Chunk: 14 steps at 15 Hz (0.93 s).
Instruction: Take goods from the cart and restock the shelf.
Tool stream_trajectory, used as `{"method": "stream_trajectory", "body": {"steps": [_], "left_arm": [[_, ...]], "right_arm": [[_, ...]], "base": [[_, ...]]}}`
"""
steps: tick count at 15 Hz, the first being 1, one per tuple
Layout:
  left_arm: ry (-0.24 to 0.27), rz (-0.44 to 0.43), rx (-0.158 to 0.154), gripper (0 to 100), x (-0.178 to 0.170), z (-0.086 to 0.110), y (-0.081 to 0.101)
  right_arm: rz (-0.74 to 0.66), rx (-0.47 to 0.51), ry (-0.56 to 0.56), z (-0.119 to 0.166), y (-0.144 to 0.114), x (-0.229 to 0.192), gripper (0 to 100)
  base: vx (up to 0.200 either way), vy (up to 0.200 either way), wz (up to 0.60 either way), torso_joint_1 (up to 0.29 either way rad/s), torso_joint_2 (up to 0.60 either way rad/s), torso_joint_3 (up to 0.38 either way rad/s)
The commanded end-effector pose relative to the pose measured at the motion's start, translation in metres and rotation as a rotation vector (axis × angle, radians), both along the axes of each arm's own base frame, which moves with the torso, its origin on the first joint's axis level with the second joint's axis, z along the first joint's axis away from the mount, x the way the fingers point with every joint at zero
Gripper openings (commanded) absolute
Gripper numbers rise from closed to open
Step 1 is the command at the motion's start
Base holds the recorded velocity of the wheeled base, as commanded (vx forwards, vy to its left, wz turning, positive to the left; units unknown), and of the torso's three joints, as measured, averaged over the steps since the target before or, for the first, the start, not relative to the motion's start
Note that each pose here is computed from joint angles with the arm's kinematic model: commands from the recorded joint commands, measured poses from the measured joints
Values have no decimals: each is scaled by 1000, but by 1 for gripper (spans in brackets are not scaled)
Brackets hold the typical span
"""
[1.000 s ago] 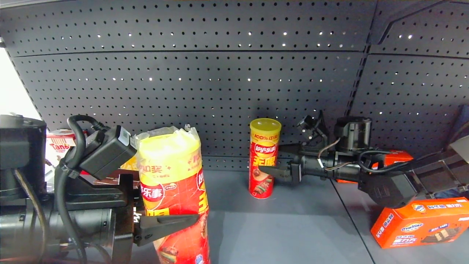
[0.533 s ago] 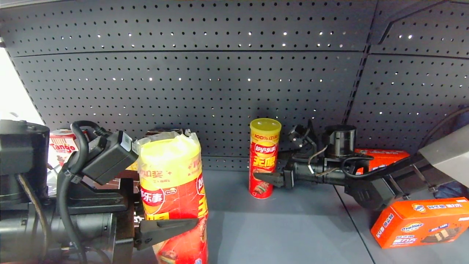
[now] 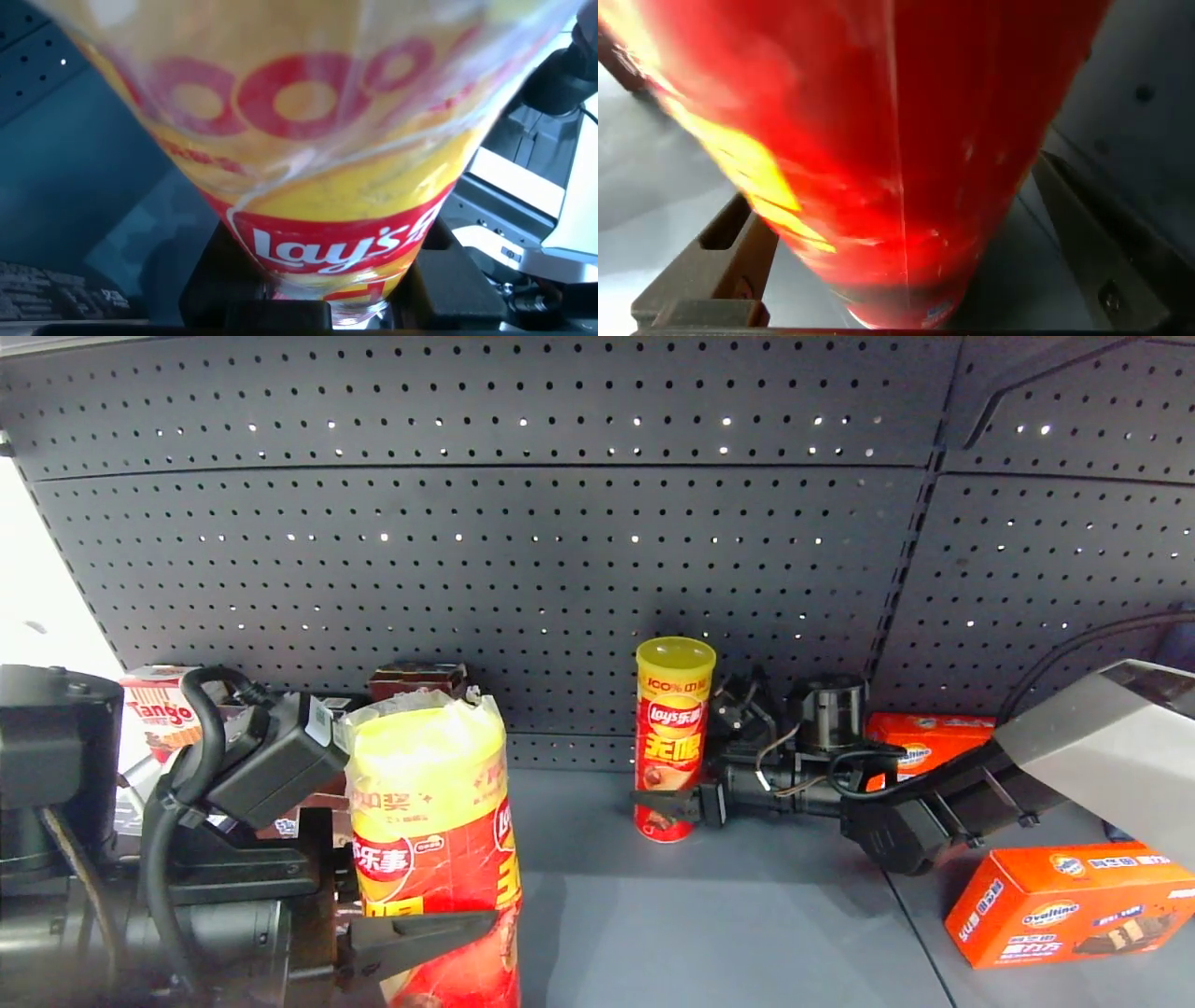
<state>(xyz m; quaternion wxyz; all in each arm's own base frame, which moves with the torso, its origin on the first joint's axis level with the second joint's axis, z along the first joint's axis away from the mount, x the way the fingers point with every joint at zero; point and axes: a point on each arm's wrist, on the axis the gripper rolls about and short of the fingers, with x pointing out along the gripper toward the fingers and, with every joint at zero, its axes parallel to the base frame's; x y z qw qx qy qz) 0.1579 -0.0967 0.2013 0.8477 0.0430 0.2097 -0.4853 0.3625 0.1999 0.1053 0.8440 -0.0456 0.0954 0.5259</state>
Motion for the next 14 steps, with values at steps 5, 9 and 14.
{"method": "stream_trajectory", "body": {"steps": [5, 9, 14], "left_arm": [[-4, 1, -3, 0, -2, 0, 1], [-3, 1, -2, 0, -2, 0, 1], [1, 2, 1, 0, -3, -1, 2]], "right_arm": [[29, 6, 9, -10, 3, 4, 0], [27, 6, 11, -9, 2, 2, 0], [-5, 18, -36, 14, -5, -16, 0]], "base": [[0, 0, 0, 0, 0, 0], [0, 0, 0, 0, 0, 0], [0, 0, 0, 0, 0, 0]]}}
